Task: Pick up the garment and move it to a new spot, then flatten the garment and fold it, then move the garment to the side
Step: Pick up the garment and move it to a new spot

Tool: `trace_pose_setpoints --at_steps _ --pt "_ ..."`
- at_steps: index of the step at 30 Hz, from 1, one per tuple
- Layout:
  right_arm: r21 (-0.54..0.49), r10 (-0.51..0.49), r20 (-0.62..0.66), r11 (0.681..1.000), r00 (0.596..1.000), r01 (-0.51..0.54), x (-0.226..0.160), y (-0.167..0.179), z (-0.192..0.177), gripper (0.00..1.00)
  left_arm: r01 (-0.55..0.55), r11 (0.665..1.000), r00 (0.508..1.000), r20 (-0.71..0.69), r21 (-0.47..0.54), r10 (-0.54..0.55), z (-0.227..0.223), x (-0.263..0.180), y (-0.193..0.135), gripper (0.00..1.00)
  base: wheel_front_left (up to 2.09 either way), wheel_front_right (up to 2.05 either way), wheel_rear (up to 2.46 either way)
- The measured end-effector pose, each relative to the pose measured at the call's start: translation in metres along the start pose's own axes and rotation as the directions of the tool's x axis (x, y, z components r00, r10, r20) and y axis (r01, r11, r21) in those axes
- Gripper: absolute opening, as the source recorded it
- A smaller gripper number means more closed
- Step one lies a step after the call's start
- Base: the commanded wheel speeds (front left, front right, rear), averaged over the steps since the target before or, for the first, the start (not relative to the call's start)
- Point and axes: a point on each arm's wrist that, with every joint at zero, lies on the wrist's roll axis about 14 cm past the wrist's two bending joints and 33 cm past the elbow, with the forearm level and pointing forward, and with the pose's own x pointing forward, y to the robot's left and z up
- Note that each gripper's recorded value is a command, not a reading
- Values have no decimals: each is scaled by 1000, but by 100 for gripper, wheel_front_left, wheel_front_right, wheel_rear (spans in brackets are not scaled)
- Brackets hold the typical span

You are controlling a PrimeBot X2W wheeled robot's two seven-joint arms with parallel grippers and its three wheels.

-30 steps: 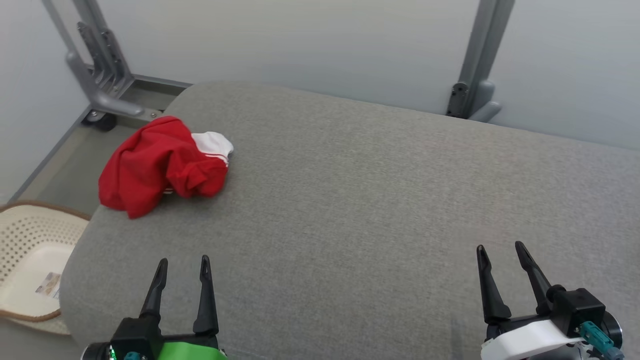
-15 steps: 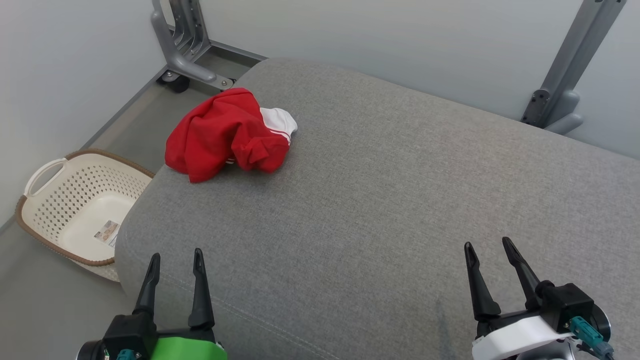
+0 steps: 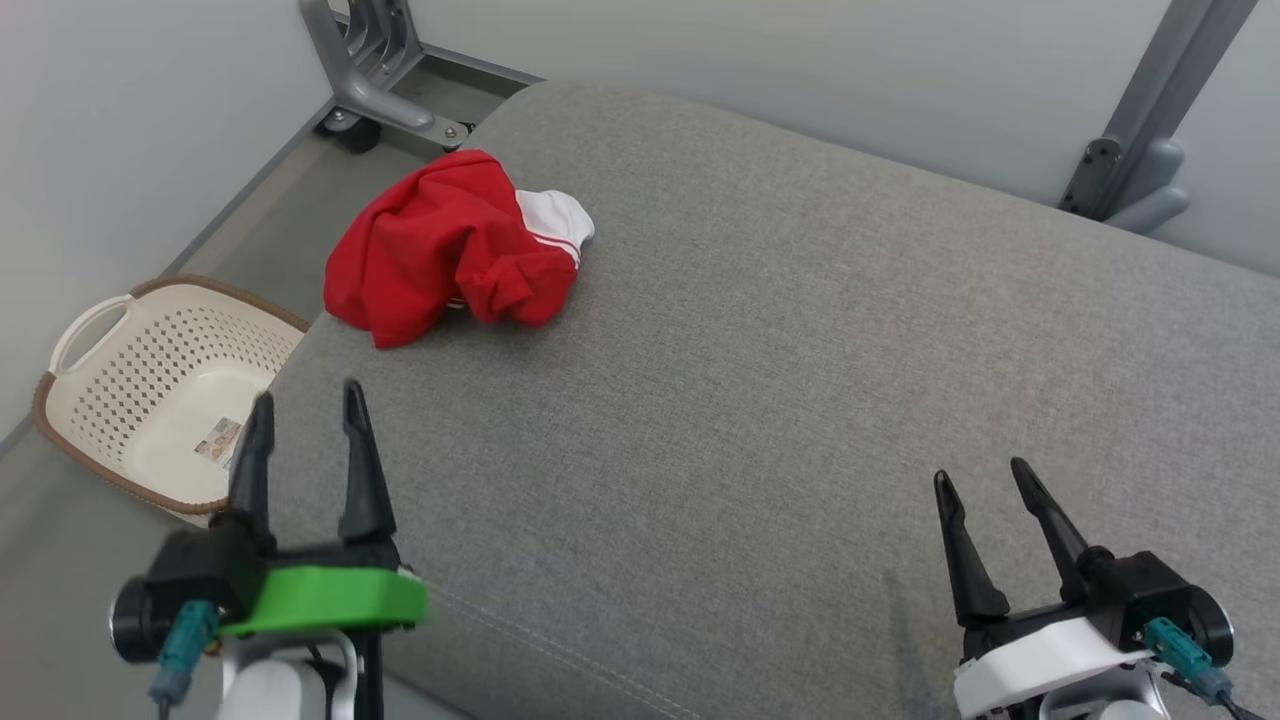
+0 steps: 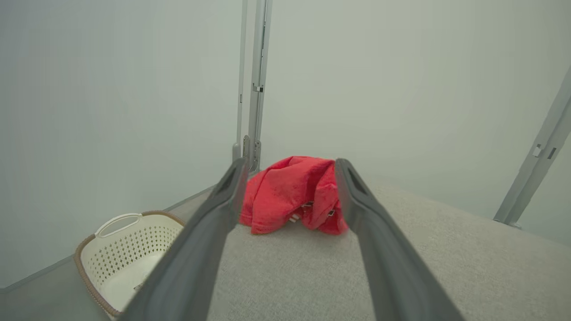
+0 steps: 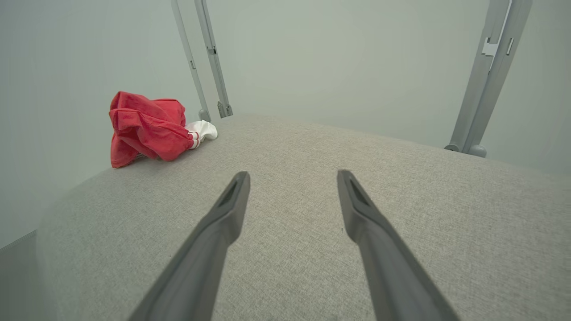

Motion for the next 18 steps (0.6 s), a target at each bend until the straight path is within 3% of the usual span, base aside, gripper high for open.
trace_pose_setpoints --at_steps 5,9,12,13,18 --pt "-34 -13 -13 999 1000 12 5 -21 -6 100 25 1000 995 99 16 -26 29 48 -9 100 0 0 0" --pt "-53 -30 -29 998 999 28 8 -40 -15 100 26 999 997 70 35 -28 18 86 -11 100 0 0 0" --pt "-62 -44 -29 997 999 42 12 -53 -19 100 31 998 1000 0 46 -31 -3 114 -10 100 0 0 0" --pt "-70 -69 -35 995 997 66 13 -67 -24 100 21 998 993 -117 57 -14 -23 147 -4 100 0 0 0" --pt "-73 -117 -68 991 991 112 7 -90 -39 100 15 998 948 -319 59 5 -48 193 -4 100 0 0 0"
